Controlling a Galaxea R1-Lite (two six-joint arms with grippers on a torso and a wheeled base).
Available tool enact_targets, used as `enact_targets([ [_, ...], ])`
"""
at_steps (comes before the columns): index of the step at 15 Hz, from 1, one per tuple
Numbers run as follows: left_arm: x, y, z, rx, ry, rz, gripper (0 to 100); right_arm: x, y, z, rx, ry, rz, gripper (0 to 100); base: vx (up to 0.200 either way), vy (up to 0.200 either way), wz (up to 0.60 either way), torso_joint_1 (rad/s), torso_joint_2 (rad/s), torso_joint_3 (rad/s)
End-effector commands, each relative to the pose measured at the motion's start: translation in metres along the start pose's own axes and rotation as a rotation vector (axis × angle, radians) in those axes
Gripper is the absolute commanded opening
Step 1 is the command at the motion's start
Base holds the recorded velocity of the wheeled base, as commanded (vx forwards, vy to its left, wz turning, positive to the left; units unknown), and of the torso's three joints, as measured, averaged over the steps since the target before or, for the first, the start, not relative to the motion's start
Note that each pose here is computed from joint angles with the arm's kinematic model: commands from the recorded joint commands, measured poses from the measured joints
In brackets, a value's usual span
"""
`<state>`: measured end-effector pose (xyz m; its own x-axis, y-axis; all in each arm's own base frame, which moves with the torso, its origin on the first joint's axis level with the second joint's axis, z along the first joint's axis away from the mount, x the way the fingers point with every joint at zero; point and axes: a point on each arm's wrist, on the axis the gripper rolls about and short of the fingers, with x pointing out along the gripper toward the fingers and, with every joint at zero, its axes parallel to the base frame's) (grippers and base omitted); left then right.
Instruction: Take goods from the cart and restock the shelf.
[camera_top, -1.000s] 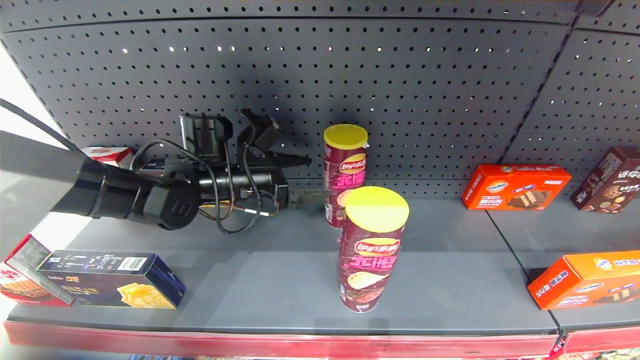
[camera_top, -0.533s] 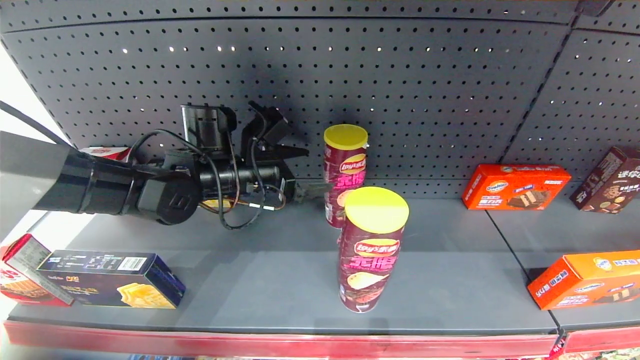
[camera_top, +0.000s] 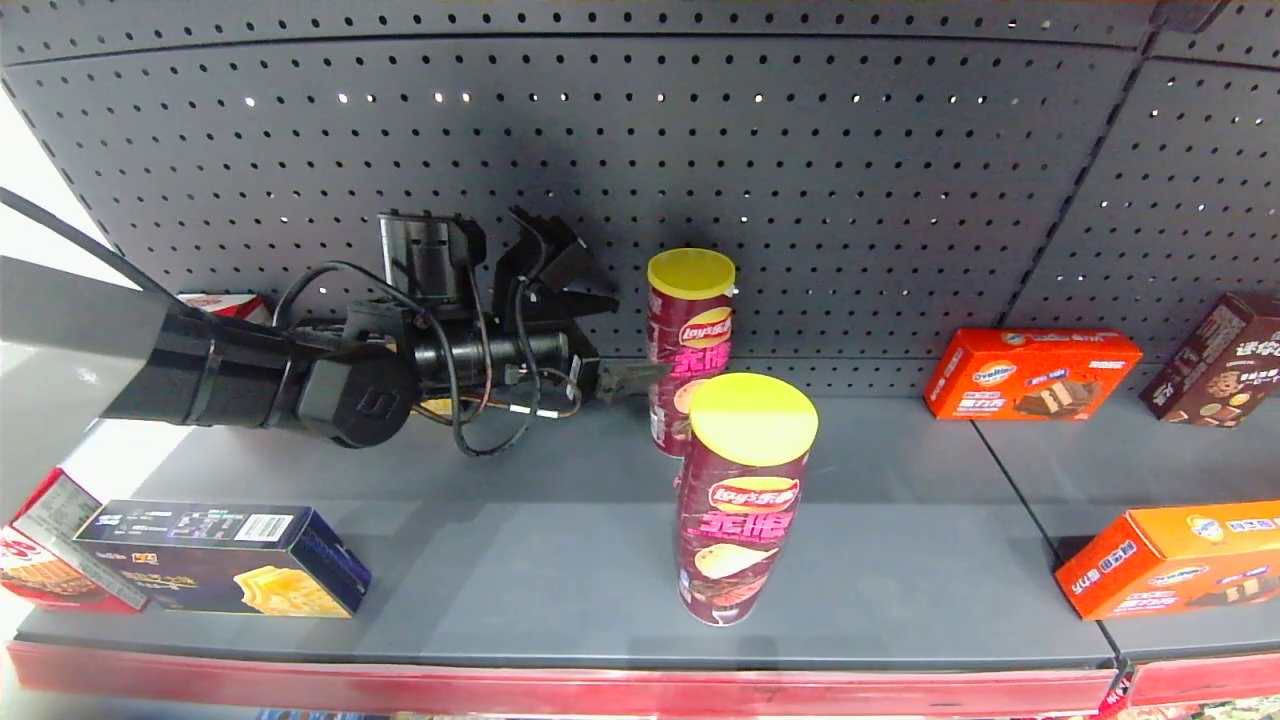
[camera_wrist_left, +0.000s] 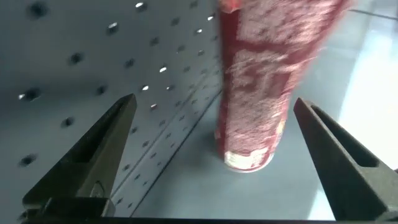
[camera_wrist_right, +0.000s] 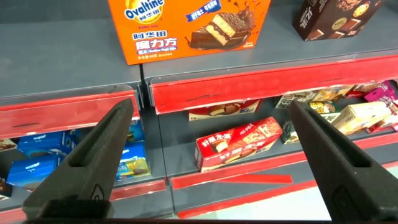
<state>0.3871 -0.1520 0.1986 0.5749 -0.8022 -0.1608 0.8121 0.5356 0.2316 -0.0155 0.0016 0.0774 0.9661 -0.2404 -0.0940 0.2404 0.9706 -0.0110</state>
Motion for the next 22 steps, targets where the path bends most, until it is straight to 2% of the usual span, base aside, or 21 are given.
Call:
enact_targets([
  [1,0.000,0.004,-0.004,-0.003,0.008,0.016,100,0.000,0.000,0.000,-0.001,0.001,0.000,100,0.000,0.000,0.00,0.000,0.00,0.000],
  [6,0.004,0.011,-0.004,-0.004,0.012,0.055,100,0.000,0.000,0.000,-0.001,0.001,0.000,100,0.000,0.000,0.00,0.000,0.00,0.000],
  [12,0.003,0.009,-0.009,-0.009,0.020,0.052,100,0.000,0.000,0.000,-0.001,0.001,0.000,100,0.000,0.000,0.00,0.000,0.00,0.000],
  [13,-0.013,0.001,0.003,-0.005,0.012,0.052,100,0.000,0.000,0.000,-0.001,0.001,0.000,100,0.000,0.000,0.00,0.000,0.00,0.000],
  [16,-0.033,-0.015,0.007,-0.019,0.036,0.057,100,0.000,0.000,0.000,-0.001,0.001,0.000,100,0.000,0.000,0.00,0.000,0.00,0.000],
  [18,-0.035,-0.016,0.007,-0.026,0.084,0.188,100,0.000,0.000,0.000,-0.001,0.001,0.000,100,0.000,0.000,0.00,0.000,0.00,0.000],
  [19,-0.033,-0.019,0.007,-0.034,0.096,0.217,100,0.000,0.000,0.000,-0.001,0.001,0.000,100,0.000,0.000,0.00,0.000,0.00,0.000],
  [21,-0.030,-0.017,0.008,-0.006,0.077,0.290,100,0.000,0.000,0.000,-0.001,0.002,0.000,100,0.000,0.000,0.00,0.000,0.00,0.000],
  [22,-0.023,-0.020,0.005,-0.003,0.078,0.332,100,0.000,0.000,0.000,-0.001,0.001,0.000,100,0.000,0.000,0.00,0.000,0.00,0.000],
])
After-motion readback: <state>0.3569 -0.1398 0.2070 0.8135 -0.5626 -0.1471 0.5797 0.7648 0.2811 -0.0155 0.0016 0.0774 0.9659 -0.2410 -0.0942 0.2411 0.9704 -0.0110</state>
